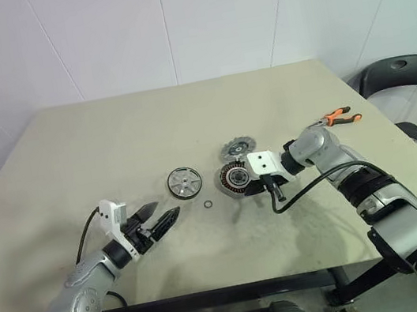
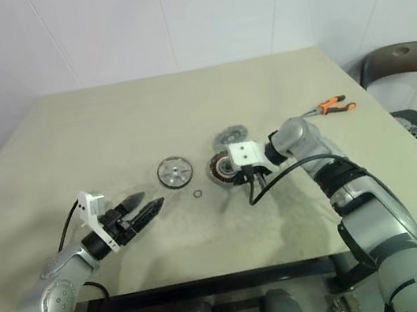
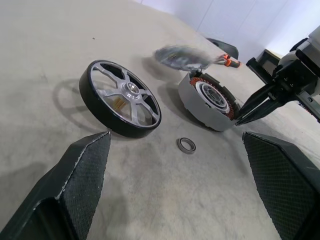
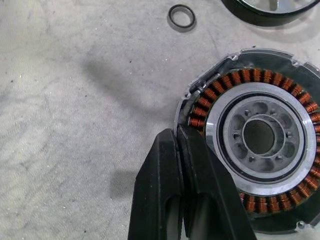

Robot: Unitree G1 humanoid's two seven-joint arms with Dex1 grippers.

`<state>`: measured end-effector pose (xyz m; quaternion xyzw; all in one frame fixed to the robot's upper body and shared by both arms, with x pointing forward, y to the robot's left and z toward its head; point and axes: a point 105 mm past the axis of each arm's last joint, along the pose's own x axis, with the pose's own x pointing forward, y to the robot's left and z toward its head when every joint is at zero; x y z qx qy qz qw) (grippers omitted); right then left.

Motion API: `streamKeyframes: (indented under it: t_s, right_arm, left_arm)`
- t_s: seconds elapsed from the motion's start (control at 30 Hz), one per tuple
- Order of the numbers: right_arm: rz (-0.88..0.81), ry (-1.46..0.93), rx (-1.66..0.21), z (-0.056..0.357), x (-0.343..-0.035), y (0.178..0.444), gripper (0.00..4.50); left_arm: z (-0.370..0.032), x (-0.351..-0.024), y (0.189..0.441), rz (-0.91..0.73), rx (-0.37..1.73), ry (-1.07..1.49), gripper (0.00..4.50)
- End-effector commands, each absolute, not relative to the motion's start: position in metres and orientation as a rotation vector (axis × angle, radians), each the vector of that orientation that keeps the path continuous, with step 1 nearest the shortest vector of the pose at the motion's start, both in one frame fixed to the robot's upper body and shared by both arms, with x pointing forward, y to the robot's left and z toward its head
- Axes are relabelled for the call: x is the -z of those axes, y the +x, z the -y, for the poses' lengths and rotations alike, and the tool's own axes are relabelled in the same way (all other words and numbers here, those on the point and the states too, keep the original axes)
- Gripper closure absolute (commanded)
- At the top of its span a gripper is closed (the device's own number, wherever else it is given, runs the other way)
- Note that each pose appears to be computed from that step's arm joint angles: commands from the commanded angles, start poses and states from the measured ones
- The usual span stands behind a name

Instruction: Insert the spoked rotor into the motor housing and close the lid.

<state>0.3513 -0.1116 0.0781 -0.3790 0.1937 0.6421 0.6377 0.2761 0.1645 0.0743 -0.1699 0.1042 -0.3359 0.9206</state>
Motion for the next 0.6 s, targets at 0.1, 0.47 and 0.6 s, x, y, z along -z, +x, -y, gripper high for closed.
streamKeyframes:
  t_s: [0.1, 0.47, 0.6]
  right_arm:
    - [-0.44, -0.87, -1.48, 0.122, -0.098, 0.347, 4.48]
    - [-0.521, -0.736, -1.578, 0.131, -0.102, 0.29, 4.48]
    - [-0.489, -0.689, -1.556, 0.119, -0.101, 0.288, 4.48]
  left_arm:
    - [-0.16, -0.082, 0.28, -0.178, 0.713, -0.338, 0.03]
    - [-0.158, -0.082, 0.284, -0.178, 0.719, -0.345, 0.03]
    - [-0.151, -0.085, 0.287, -0.173, 0.736, -0.344, 0.03]
